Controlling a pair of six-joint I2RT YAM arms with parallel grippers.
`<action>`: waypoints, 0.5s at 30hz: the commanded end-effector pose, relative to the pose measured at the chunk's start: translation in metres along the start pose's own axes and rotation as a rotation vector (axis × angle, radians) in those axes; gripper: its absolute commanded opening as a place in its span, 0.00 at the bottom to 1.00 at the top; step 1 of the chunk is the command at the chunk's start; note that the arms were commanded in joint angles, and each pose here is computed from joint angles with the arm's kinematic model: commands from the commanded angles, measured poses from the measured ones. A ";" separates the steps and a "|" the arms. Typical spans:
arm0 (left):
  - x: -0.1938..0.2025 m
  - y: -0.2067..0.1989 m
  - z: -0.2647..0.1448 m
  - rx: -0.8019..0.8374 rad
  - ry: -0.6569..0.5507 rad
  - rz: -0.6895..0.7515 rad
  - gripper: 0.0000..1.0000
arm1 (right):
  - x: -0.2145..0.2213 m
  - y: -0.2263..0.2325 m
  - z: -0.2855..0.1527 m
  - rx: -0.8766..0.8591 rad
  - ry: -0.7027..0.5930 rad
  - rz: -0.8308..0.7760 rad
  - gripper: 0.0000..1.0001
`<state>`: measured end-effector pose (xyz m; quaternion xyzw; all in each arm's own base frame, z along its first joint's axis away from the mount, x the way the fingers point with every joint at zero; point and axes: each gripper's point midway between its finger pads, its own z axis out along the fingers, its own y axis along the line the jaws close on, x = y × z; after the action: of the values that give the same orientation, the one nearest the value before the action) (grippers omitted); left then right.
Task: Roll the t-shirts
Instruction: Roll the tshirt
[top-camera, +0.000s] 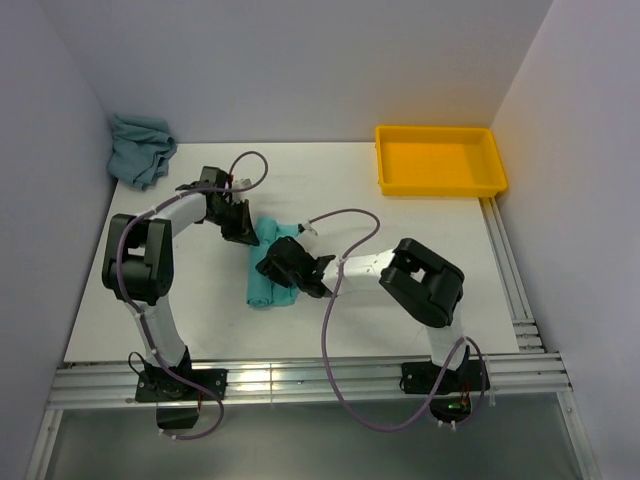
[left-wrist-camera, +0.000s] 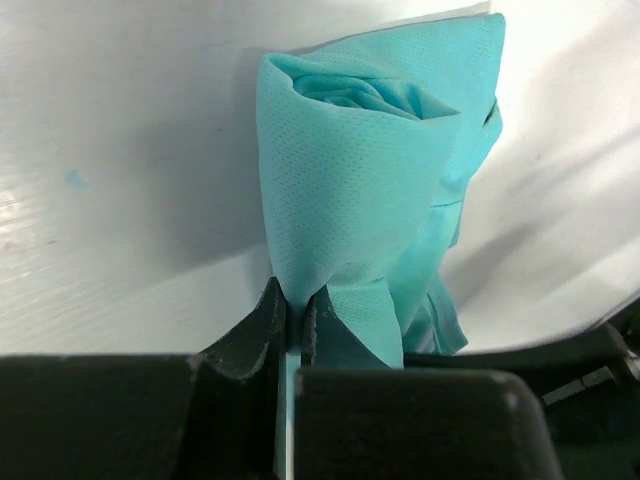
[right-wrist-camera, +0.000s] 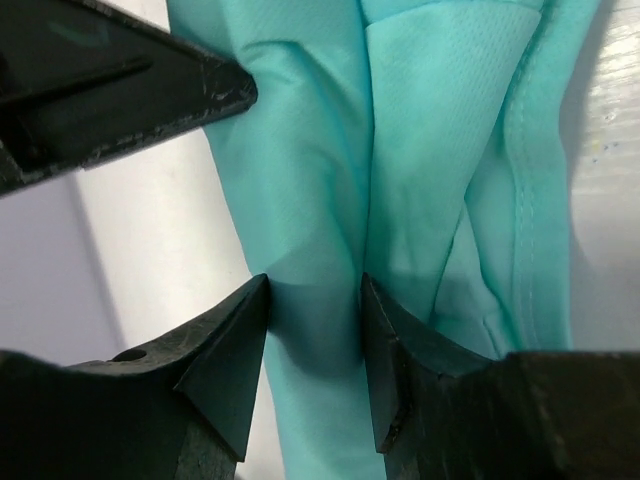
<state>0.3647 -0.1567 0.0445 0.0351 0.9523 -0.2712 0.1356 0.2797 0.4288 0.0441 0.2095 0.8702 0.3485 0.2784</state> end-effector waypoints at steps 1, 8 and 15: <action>-0.023 0.004 -0.017 -0.099 -0.082 0.067 0.00 | -0.004 -0.017 -0.026 0.207 -0.043 -0.208 0.49; -0.018 0.003 -0.014 -0.126 -0.052 0.070 0.00 | -0.009 0.014 -0.039 0.288 -0.102 -0.365 0.49; -0.015 -0.002 -0.012 -0.127 -0.035 0.064 0.00 | -0.006 0.038 -0.016 0.314 -0.114 -0.456 0.49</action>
<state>0.3690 -0.1519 0.0460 0.0402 0.9647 -0.2170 0.1435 0.2716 0.4559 0.0974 0.0935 0.9140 0.1939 0.3440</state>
